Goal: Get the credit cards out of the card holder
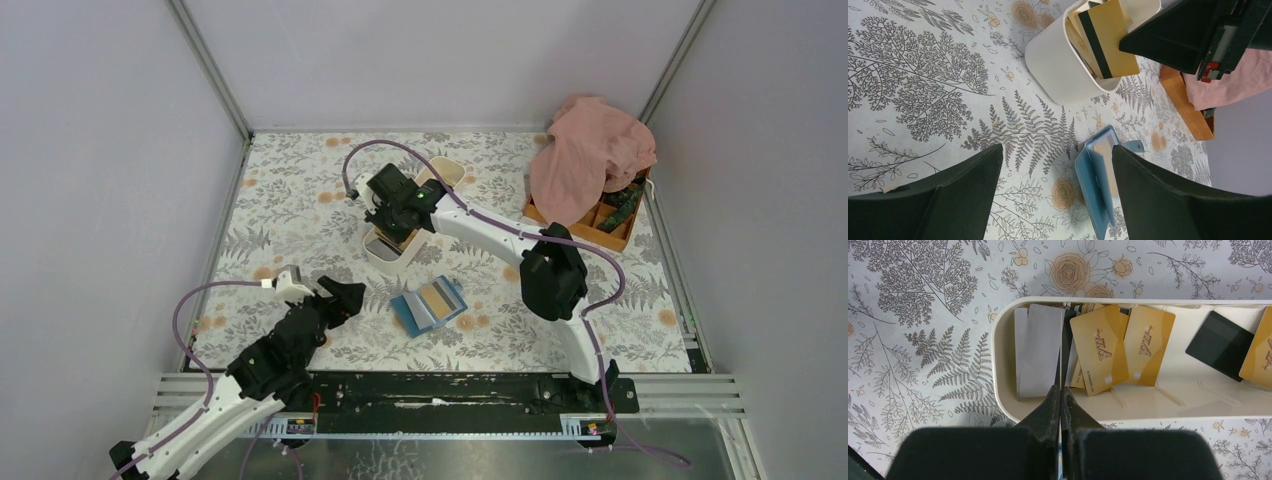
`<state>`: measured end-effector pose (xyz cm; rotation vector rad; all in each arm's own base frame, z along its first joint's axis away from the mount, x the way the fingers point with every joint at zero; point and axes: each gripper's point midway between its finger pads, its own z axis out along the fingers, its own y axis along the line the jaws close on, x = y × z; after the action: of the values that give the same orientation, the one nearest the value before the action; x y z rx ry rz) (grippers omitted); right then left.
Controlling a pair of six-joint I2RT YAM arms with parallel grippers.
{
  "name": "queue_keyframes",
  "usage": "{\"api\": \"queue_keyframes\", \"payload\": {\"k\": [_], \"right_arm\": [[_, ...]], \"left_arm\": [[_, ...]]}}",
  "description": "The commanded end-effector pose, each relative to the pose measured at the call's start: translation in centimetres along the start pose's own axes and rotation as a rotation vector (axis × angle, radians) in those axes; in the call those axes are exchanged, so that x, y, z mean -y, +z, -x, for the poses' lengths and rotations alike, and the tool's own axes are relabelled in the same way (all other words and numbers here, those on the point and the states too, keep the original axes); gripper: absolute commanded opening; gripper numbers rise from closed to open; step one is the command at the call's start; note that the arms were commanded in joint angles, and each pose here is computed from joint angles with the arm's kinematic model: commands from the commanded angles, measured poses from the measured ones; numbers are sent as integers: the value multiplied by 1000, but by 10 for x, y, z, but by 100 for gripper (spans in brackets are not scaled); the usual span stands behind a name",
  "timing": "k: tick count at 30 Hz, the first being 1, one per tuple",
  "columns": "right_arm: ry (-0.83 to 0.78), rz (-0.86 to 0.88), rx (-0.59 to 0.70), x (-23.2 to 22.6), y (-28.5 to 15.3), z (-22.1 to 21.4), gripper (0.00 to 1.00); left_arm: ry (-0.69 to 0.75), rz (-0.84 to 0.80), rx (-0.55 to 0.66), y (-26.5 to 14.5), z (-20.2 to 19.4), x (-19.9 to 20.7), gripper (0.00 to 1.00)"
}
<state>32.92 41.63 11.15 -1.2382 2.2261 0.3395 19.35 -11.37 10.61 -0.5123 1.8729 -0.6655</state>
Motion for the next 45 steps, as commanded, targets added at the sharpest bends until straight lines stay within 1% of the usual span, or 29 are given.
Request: {"api": "queue_keyframes", "payload": {"k": [1, 9, 10, 11, 16, 17, 22, 25, 26, 28, 29, 30, 31, 32, 34, 36, 38, 40, 42, 43, 45], "right_arm": [[-36, -25, 8, 3, -13, 12, 0], [-28, -10, -4, -5, 5, 7, 0], [-27, -14, -2, -5, 5, 7, 2], [-28, -16, 6, -6, 4, 10, 6], [-47, -4, 74, -18, -11, 23, 39], [-52, -3, 88, -21, -16, 25, 42], [-27, -1, 153, -26, -38, 28, 43], [15, -113, 185, -7, -55, 22, 43], [34, -158, 210, 2, -65, 22, 43], [91, -227, 236, 16, -78, 8, 44], [125, -254, 256, 23, -86, 2, 52], [157, -264, 277, 28, -95, -6, 63], [191, -272, 298, 32, -104, -13, 66], [222, -279, 310, 37, -109, -24, 67], [265, -293, 323, 42, -115, -46, 61], [294, -323, 315, 47, -115, -70, 51], [321, -343, 274, 50, -107, -97, 34], [351, -354, 236, 51, -98, -120, 13], [372, -343, 219, 48, -89, -135, 2], [383, -335, 207, 46, -85, -143, 0], [397, -317, 199, 41, -80, -151, 0]], "left_arm": [[22, 10, 12, 3, 1, -2, 87], [22, 11, 9, 3, -1, -3, 87], [24, 9, 11, 3, -1, -3, 87], [26, 8, 9, 3, -1, -3, 87], [46, -4, -5, 4, -4, -1, 87], [49, -2, -6, 5, -5, -1, 87], [45, -6, -12, 6, -7, 0, 87], [49, -31, -20, 6, -9, 4, 87], [59, -56, -25, 6, -9, 9, 87], [82, -121, -28, 5, -9, 23, 88], [95, -154, -34, 5, -9, 29, 89], [99, -182, -38, 5, -10, 36, 90], [108, -208, -59, 5, -14, 42, 90], [112, -239, -76, 5, -17, 49, 88], [104, -306, -129, 4, -27, 65, 78], [55, -418, -190, 0, -38, 89, 65], [-18, -535, -227, -7, -43, 113, 48], [-41, -587, -247, -9, -47, 127, 35], [-25, -589, -263, -5, -52, 134, 25], [-29, -615, -261, -5, -51, 142, 15], [-47, -672, -267, -7, -50, 157, 1]]}}
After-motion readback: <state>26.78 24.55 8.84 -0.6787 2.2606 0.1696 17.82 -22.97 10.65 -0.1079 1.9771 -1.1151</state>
